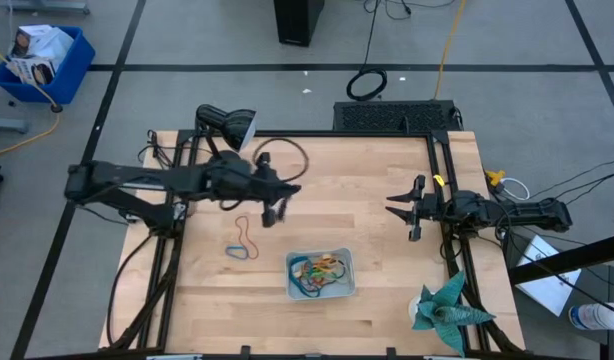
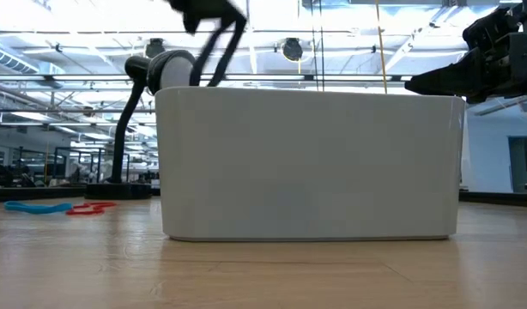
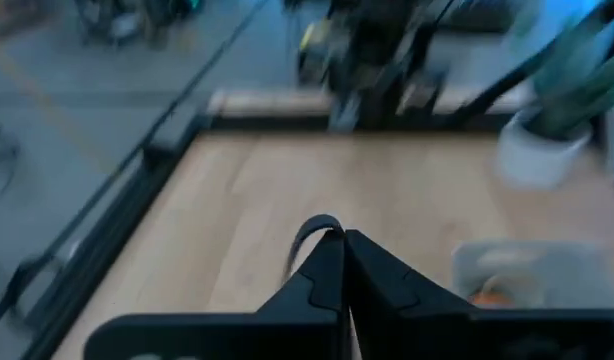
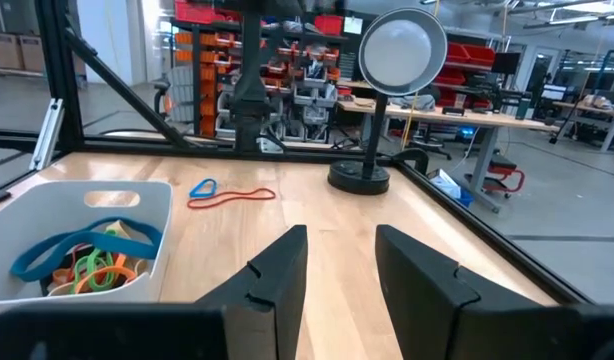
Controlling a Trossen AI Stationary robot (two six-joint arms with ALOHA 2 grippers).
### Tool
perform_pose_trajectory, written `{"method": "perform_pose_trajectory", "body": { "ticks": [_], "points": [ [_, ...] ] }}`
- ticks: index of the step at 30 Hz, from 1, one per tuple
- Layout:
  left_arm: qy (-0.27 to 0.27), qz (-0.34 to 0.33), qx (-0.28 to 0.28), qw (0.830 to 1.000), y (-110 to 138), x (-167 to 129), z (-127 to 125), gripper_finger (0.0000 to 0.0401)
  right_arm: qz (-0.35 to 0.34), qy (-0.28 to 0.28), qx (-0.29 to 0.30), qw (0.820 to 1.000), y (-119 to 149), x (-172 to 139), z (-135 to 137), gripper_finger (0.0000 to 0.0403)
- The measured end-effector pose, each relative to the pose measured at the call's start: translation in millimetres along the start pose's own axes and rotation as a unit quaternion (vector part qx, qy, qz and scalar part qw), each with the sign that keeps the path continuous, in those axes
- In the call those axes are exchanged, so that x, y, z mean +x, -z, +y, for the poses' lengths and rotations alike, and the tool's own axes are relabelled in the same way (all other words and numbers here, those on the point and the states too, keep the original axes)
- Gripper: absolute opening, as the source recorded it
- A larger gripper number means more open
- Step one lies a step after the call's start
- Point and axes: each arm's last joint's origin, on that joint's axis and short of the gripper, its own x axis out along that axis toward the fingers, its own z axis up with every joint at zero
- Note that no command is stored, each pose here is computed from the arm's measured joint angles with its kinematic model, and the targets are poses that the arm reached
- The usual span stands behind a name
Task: Pick and place rubber bands into bin
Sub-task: Put the black rubber band into the gray bin
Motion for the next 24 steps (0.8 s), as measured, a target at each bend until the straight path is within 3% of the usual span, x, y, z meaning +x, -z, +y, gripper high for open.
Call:
{"method": "perform_pose_trajectory", "body": {
  "ticks": [6,10,24],
  "points": [
    [0.048,-0.092,0.015,0.995,-23,-32,-24,0.0006,0.000,0.000,0.002,1.000,0,0,0,0.0116],
    [0.070,-0.116,0.029,0.990,-27,-42,-35,0.0011,-0.001,0.000,0.002,1.000,0,0,0,0.0116],
    [0.145,-0.102,0.041,0.983,-17,-19,-77,0.0012,-0.003,-0.001,0.003,1.000,-1,0,0,0.0116]
  ]
}}
